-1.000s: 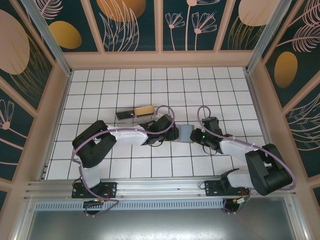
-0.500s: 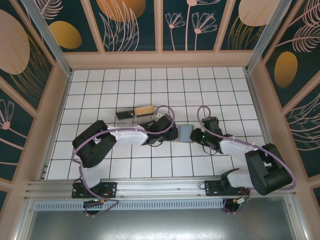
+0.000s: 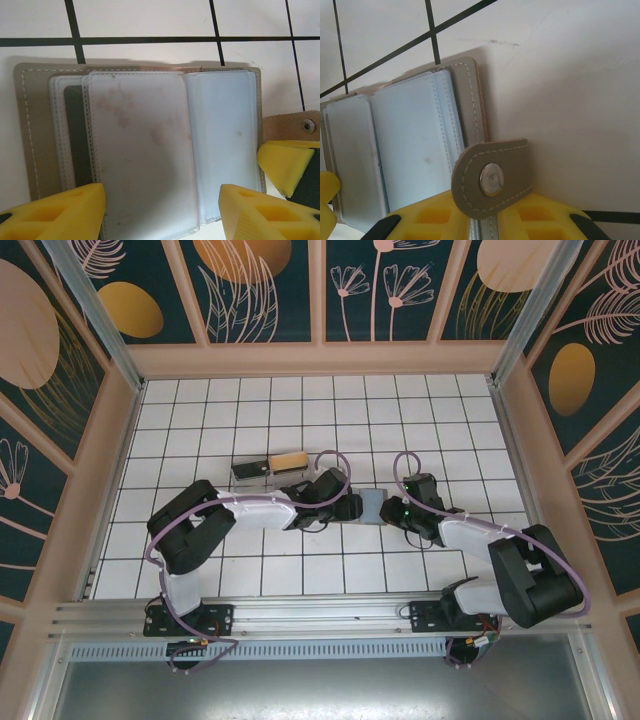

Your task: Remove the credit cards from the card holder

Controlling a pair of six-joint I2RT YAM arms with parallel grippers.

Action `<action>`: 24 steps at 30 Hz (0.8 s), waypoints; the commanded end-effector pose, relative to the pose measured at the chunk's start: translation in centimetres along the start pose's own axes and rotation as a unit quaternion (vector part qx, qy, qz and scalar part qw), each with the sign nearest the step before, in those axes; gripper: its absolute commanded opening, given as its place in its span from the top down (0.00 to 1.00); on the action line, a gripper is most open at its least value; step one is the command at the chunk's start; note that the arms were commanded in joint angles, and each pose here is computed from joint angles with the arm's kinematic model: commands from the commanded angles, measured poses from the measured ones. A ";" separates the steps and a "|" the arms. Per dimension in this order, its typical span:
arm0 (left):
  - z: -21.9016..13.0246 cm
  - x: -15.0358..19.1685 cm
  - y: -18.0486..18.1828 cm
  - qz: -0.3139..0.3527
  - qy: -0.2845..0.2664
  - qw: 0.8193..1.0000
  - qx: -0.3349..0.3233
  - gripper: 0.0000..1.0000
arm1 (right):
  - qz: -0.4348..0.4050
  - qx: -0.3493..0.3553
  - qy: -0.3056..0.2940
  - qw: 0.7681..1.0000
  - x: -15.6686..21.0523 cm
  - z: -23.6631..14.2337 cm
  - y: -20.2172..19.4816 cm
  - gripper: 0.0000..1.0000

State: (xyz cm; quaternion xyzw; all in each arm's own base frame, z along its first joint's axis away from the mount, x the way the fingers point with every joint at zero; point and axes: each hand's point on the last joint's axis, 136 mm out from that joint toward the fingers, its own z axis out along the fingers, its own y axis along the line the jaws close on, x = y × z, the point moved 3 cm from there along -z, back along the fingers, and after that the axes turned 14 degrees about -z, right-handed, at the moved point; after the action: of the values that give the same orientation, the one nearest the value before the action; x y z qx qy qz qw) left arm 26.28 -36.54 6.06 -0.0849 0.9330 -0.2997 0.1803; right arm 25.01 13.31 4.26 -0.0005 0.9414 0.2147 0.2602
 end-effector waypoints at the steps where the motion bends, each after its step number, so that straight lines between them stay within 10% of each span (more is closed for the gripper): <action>1: 0.8 1.0 -0.4 0.000 0.027 0.999 0.018 0.35 | -0.001 -0.015 0.005 1.000 0.3 0.3 0.6 0.77; 24: -1.5 -1.1 0.2 0.010 -0.038 0.999 -0.017 0.31 | -0.002 -0.015 0.008 1.000 0.6 0.3 0.7 0.77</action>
State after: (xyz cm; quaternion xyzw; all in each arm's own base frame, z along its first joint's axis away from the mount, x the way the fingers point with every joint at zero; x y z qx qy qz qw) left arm 26.74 -35.85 7.36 -0.0937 0.9265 -0.2979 0.2098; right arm 25.06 13.67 4.33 -0.0059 0.9397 0.2183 0.2632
